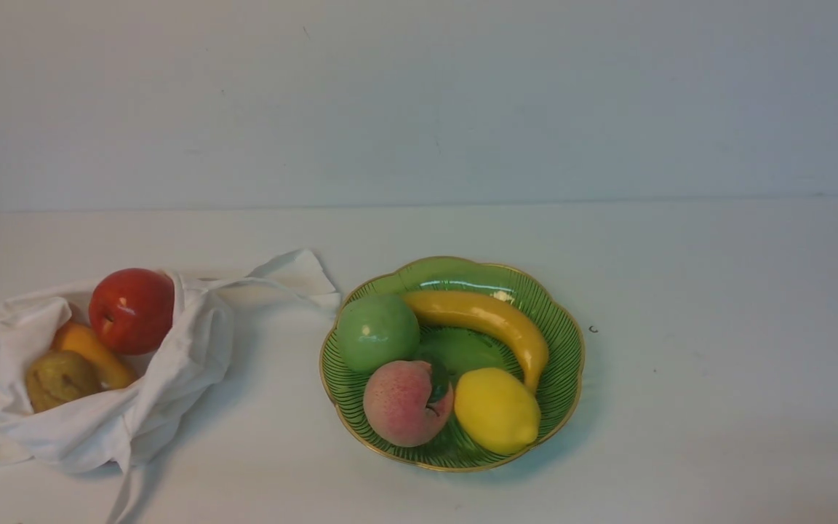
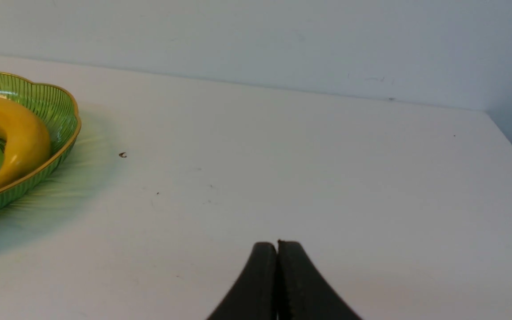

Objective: Take the fruit out of the cloth bag on the white table and place them on a plate.
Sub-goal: 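Reach into the white bag and grasp the apple with the left gripper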

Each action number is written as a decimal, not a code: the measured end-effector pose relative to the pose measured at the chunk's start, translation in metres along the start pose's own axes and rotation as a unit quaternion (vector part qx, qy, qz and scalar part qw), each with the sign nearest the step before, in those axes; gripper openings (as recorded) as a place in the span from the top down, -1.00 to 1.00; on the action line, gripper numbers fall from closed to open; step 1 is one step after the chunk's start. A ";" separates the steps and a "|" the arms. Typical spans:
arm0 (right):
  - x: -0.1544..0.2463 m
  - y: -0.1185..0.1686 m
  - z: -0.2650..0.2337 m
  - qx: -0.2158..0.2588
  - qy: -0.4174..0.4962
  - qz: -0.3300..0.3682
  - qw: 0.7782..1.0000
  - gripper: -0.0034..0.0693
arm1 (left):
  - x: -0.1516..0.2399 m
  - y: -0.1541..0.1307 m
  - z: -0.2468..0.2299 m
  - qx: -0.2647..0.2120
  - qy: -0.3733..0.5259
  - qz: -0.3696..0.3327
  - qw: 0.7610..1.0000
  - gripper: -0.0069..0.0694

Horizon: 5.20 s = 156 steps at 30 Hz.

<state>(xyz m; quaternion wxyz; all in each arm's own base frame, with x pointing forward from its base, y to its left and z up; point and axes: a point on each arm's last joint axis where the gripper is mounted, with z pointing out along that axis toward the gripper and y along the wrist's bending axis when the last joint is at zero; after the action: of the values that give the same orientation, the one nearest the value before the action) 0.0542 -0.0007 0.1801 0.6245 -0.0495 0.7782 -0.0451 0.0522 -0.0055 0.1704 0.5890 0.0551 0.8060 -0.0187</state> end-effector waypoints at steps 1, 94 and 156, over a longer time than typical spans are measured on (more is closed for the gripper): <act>0.000 0.000 0.000 0.000 0.000 0.000 1.000 0.94 | 0.000 0.000 0.000 0.000 0.000 0.000 1.000 0.84; 0.000 0.000 0.000 0.000 0.000 0.000 1.000 0.94 | -0.147 0.074 0.261 -0.030 0.323 -0.150 0.934 -0.97; 0.000 0.000 0.000 0.000 0.000 0.000 1.000 0.94 | -0.103 0.069 0.298 0.028 0.364 -0.016 0.931 -0.95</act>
<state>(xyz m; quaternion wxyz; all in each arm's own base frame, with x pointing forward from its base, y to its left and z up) 0.0542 -0.0007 0.1801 0.6245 -0.0495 0.7782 -0.0451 0.3732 0.0278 0.1792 0.2530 0.0618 0.9650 -0.0293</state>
